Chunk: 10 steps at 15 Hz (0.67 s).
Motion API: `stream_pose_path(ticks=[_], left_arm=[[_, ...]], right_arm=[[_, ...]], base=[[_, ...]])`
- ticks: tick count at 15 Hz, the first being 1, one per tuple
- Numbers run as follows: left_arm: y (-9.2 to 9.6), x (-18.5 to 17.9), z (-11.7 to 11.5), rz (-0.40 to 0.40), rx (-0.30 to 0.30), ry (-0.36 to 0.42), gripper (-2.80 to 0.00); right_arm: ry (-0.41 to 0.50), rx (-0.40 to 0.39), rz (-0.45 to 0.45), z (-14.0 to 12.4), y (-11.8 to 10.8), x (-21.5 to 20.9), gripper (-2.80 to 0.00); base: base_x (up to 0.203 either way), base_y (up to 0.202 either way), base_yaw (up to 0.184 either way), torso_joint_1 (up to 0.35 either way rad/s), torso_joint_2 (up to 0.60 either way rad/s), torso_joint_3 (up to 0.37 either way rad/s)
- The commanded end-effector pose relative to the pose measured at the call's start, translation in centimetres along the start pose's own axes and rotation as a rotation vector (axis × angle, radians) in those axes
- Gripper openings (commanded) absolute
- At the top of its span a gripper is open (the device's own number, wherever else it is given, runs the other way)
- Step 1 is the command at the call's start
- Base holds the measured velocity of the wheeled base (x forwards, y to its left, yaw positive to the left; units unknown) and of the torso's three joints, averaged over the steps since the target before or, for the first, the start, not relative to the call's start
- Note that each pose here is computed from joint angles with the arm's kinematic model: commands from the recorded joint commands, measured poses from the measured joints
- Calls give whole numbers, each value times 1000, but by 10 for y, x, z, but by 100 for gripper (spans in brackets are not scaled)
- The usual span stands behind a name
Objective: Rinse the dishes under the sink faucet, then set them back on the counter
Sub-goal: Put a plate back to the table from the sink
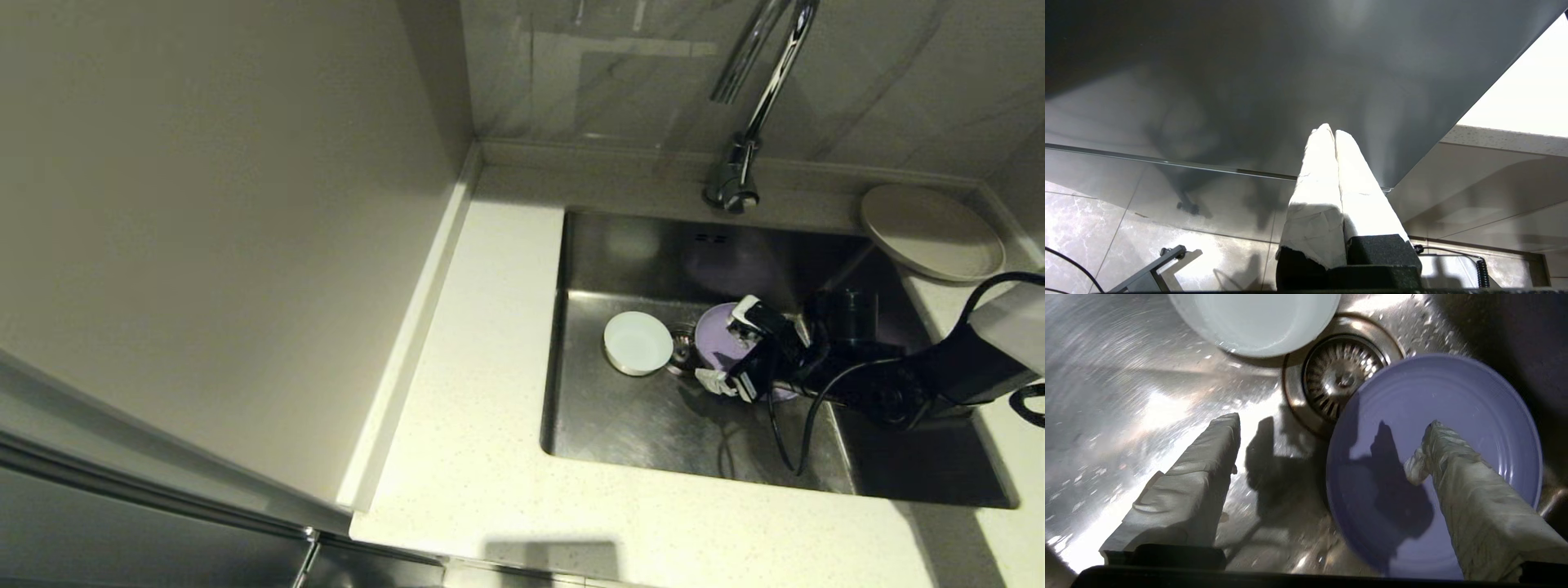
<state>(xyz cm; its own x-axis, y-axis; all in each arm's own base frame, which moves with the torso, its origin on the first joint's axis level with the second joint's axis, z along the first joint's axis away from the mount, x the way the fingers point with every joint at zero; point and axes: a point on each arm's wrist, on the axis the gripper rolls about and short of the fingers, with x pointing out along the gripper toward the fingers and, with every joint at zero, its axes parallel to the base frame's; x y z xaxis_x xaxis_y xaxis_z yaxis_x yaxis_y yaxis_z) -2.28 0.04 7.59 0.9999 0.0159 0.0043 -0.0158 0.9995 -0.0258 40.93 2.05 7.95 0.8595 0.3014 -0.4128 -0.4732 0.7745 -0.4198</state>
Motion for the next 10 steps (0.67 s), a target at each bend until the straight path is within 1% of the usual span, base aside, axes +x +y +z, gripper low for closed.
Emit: stream_pose_path(ticks=[1, 3, 5, 10], left_arm=[[0, 0, 0, 1, 0, -3, -280], [0, 0, 0, 1, 1, -3, -280], [0, 0, 0, 1, 0, -3, -280], [0, 0, 0, 1, 0, -3, -280]], right_arm=[[5, -14, 7, -17, 6, 20, 0], [-17, -35, -34, -22, 4, 33, 0], [11, -37, -89, -26, 2, 43, 0], [31, -38, -130, -32, 1, 59, 0]], base=[[0, 0, 0, 0, 0, 0], [0, 0, 0, 0, 0, 0], [0, 0, 0, 0, 0, 0], [0, 0, 0, 0, 0, 0]])
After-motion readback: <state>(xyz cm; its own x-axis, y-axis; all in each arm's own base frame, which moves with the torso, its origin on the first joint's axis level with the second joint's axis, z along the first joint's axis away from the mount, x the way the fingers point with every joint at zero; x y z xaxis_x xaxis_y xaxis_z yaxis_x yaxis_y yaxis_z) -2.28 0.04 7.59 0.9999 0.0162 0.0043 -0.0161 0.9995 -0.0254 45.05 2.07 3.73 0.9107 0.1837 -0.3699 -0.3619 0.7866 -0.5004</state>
